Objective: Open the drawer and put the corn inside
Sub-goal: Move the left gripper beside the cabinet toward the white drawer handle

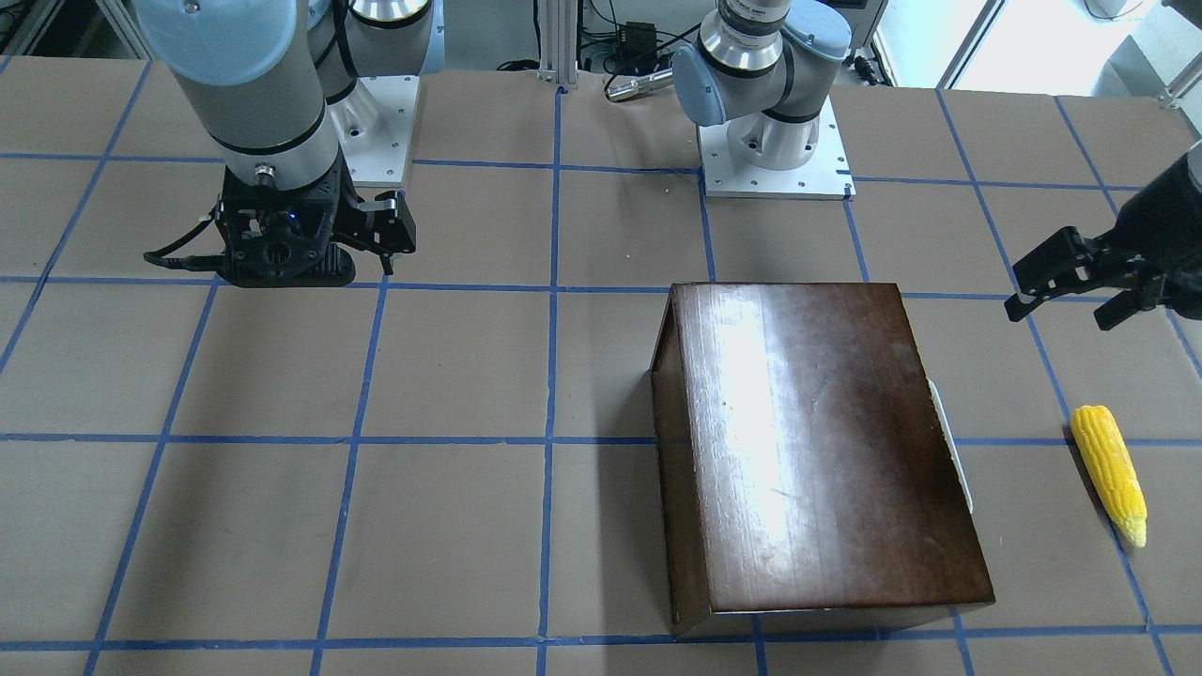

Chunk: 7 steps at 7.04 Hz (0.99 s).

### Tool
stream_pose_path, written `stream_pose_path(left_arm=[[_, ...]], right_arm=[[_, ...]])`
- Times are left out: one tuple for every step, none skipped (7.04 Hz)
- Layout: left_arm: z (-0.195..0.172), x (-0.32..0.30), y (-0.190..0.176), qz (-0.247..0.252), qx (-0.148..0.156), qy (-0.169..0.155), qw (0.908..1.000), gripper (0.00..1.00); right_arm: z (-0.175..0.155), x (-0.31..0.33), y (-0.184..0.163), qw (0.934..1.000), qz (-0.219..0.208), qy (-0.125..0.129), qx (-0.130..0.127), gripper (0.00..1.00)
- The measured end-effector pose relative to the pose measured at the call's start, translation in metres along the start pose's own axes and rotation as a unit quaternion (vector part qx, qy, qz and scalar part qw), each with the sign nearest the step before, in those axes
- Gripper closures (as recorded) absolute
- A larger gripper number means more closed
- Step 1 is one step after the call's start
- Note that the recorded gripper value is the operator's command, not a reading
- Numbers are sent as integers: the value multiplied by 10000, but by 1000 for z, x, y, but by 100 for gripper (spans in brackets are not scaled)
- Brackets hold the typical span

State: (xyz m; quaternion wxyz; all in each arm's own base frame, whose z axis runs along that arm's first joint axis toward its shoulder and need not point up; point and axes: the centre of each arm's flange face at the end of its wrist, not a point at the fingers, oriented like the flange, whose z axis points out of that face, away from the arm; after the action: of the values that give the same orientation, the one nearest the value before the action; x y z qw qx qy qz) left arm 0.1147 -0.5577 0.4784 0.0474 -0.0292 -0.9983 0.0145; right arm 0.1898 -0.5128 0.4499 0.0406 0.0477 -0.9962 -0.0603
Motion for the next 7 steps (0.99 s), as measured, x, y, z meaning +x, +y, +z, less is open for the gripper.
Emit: stream_pose_path(left_arm=[[8, -22, -3, 113, 59, 102, 9999, 0], [23, -42, -9, 206, 81, 157, 9996, 0], [41, -55, -20, 288, 160, 231, 9992, 0], [58, -66, -31, 309, 268, 382, 9984, 0], [76, -74, -38, 278, 270, 548, 9977, 0], [96, -80, -44, 215, 220, 727, 9969, 0], [110, -83, -48, 135, 185, 900, 9957, 0]], right_arm=[[0, 0, 0, 10000, -1, 0, 0, 0], [0, 0, 0, 10000, -3, 0, 0, 0], [0, 0, 0, 10000, -3, 0, 0, 0], [0, 0, 0, 10000, -3, 0, 0, 0], [0, 0, 0, 10000, -3, 0, 0, 0], [0, 0, 0, 10000, -3, 0, 0, 0], [0, 0, 0, 10000, -3, 0, 0, 0]])
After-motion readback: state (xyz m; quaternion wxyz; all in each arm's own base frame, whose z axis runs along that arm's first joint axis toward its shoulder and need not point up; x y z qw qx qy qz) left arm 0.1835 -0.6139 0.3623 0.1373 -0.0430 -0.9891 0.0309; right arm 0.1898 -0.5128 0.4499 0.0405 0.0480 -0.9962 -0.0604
